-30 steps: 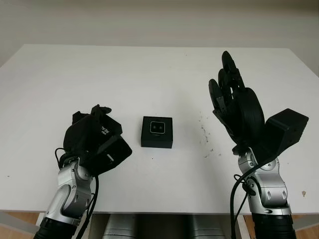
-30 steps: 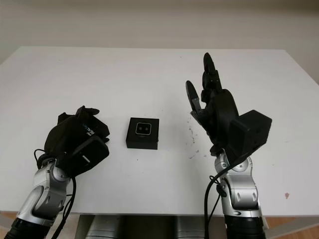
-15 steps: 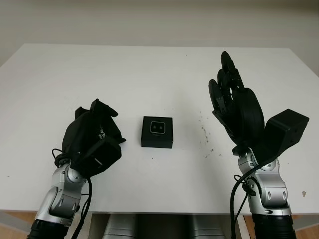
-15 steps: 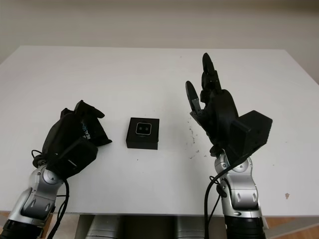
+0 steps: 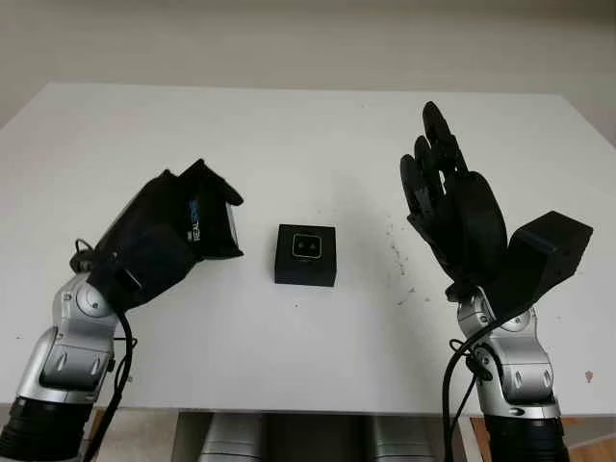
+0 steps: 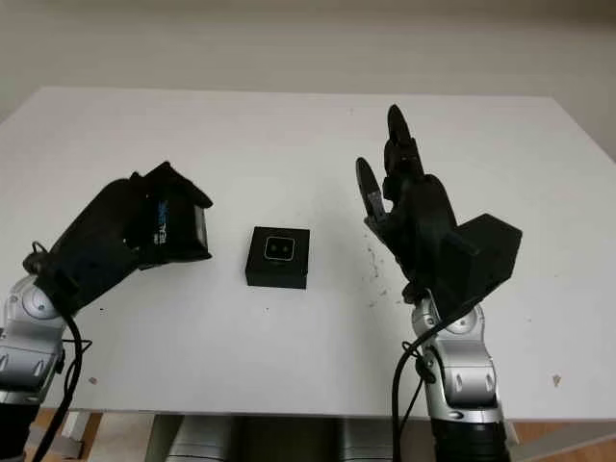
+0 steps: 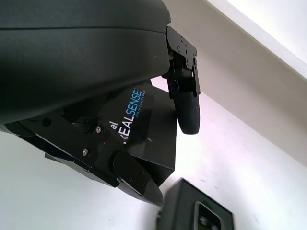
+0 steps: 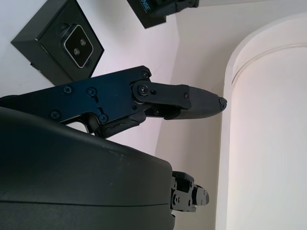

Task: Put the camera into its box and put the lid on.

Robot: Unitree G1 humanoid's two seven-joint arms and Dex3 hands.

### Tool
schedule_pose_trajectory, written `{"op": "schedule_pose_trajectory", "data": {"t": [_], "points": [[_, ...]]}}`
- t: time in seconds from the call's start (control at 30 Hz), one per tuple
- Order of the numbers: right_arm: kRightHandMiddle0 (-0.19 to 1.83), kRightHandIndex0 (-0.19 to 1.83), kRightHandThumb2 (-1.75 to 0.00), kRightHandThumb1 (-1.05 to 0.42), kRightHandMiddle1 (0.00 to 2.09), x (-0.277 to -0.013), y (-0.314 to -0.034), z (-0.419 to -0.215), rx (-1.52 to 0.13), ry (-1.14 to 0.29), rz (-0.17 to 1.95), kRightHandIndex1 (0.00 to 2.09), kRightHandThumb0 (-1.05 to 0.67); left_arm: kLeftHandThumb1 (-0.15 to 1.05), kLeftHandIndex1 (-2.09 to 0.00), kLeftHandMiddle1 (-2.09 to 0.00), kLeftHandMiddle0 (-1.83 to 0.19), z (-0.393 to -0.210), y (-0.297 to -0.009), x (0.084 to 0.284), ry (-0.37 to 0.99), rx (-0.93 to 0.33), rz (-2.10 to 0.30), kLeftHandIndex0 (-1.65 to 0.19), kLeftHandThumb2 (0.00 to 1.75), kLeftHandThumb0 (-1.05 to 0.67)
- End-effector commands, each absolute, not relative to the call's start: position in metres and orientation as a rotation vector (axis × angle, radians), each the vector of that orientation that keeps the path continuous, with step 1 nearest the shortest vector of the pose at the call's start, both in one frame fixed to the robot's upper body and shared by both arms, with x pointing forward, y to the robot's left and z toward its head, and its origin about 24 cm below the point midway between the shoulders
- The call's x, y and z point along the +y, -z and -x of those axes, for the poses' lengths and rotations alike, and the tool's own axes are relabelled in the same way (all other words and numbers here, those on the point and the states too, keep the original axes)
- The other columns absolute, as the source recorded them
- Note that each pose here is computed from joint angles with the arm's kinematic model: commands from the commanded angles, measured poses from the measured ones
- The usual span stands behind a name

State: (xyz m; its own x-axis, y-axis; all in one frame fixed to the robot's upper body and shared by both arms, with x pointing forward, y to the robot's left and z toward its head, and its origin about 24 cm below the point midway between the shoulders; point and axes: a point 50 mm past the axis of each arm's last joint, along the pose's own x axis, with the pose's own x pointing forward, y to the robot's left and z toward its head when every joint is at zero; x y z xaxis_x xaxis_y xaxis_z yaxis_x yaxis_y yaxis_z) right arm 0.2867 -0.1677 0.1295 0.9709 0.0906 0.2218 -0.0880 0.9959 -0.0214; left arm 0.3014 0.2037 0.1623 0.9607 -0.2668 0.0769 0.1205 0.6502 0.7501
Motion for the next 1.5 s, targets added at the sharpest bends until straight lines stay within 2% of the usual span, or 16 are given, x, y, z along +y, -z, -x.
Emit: {"op": "schedule_pose_trajectory", "data": {"t": [0.0,0.33,0.47,0.53,1.07,1.47], "points": [[-0.1,-0.14,-0.51,-1.05,0.05,-0.169,-0.135,-0.287,-0.244,-0.093,0.01,0.06,-0.61,0.98,-1.43,-1.36,-0.4,-0.306,-0.174,0.197,0.266,-0.213,-0.845,-0.28,0.05,-0.1],[-0.12,-0.16,-0.54,-1.05,0.04,-0.167,-0.135,-0.287,-0.259,-0.088,-0.014,0.04,-0.6,0.96,-1.54,-1.37,-0.42,-0.322,-0.178,0.168,0.39,-0.216,-0.836,-0.3,0.05,-0.08],[-0.19,-0.19,-0.75,-1.05,0.01,-0.167,-0.134,-0.286,-0.3,-0.087,-0.059,0.0,-0.69,0.94,-1.56,-1.42,-0.45,-0.328,-0.17,0.159,0.432,-0.181,-0.812,-0.31,0.05,-0.08],[-0.19,-0.19,-0.8,-1.05,0.0,-0.167,-0.134,-0.287,-0.311,-0.093,-0.06,0.0,-0.73,0.95,-1.56,-1.46,-0.44,-0.33,-0.164,0.156,0.447,-0.164,-0.801,-0.31,0.05,-0.1],[-0.19,-0.19,-0.79,-1.05,0.0,-0.162,-0.134,-0.286,-0.309,-0.091,-0.025,0.0,-0.77,0.95,-1.48,-1.37,-0.37,-0.333,-0.14,0.135,0.483,-0.094,-0.79,-0.28,0.05,-0.06],[-0.19,-0.19,-0.79,-1.05,0.0,-0.16,-0.133,-0.284,-0.309,-0.105,-0.004,0.0,-0.79,0.94,-1.57,-1.5,-0.32,-0.334,-0.137,0.121,0.472,-0.111,-0.75,-0.25,0.05,-0.05]]}}
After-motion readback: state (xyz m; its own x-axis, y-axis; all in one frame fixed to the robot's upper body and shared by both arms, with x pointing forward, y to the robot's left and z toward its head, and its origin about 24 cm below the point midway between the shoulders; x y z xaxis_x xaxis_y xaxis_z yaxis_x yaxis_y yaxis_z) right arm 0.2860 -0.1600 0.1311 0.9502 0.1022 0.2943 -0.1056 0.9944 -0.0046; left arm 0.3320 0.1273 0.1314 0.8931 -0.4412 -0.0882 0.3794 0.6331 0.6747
